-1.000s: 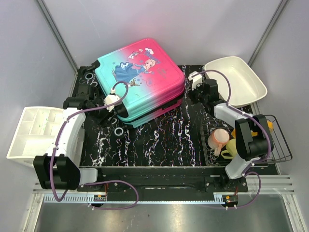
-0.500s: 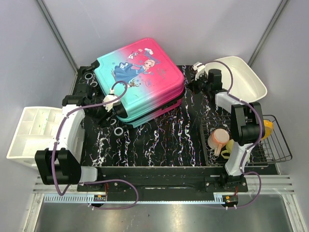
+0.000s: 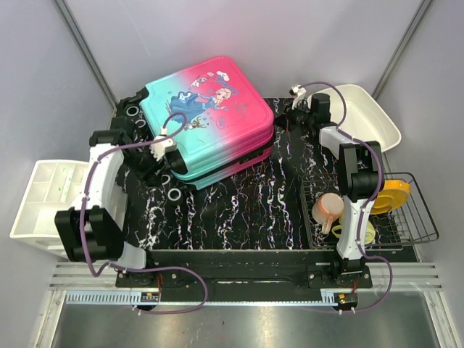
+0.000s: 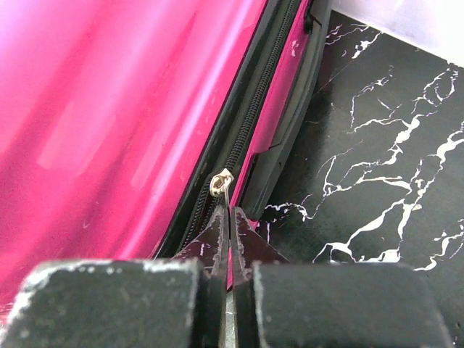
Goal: Open, take out, and arrange the luggage
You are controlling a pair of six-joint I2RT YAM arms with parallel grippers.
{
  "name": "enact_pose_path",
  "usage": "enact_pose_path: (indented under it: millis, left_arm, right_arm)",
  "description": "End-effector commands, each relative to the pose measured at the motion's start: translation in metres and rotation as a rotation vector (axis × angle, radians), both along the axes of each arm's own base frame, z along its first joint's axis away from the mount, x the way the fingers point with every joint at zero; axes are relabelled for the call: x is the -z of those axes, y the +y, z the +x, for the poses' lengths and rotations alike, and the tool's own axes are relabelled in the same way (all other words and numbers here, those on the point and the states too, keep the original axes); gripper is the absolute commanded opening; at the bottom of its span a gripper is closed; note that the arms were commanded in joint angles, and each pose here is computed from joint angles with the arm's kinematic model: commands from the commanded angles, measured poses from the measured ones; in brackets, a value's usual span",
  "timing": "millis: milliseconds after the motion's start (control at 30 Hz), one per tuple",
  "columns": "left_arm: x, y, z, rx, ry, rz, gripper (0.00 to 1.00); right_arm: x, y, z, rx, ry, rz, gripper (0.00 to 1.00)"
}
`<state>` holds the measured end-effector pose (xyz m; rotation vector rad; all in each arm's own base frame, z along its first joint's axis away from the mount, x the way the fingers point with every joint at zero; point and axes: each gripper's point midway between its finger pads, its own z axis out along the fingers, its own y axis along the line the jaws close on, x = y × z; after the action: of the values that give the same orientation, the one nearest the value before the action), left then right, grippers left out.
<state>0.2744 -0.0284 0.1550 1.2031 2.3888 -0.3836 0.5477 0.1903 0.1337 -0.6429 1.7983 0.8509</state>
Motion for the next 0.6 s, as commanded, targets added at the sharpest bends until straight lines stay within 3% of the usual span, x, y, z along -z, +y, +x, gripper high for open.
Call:
enact_pose_path:
  millis: [0,33,67,133,233,300,333,433,567]
  left_arm:
    - [-0.073,-0.009,0.031,-0.078,-0.053,-0.177,0.63]
    - [-0.096,-0.031,0.028,-0.054,-0.037,-0.316,0.76]
    - [-0.112,-0.041,0.022,-0.067,-0.006,-0.381,0.99]
    - [-0.154,-0.055,0.032,-0.122,-0.04,-0.506,0.99]
    - [-0.186,-0.043,0.054,-0.259,-0.137,-0.561,0.99]
    - [-0.183,-0.024,0.07,-0.452,-0.155,-0.544,0.99]
    - [-0.18,-0.001,0.091,-0.547,-0.236,-0.479,0.99]
    - [-0.154,0.032,0.119,-0.759,-0.231,-0.42,0.99]
    - [-0.118,0.051,0.143,-0.899,-0.131,-0.385,0.99]
  right_arm:
    - [-0.042,0.026,-0.021,-0.122,-0.101,0.048,0.0]
    - [-0.04,0.026,-0.025,-0.129,-0.096,0.045,0.0]
    - [-0.039,0.031,-0.031,-0.148,-0.089,0.045,0.0]
    - [-0.033,0.033,-0.042,-0.163,-0.073,0.041,0.0]
    - [-0.032,0.042,-0.056,-0.198,-0.062,0.039,0.0]
    - [-0.03,0.047,-0.067,-0.218,-0.053,0.036,0.0]
    - [-0.028,0.049,-0.072,-0.229,-0.046,0.037,0.0]
    - [-0.025,0.059,-0.097,-0.275,-0.024,0.033,0.0]
    - [-0.02,0.071,-0.139,-0.332,-0.009,0.022,0.0]
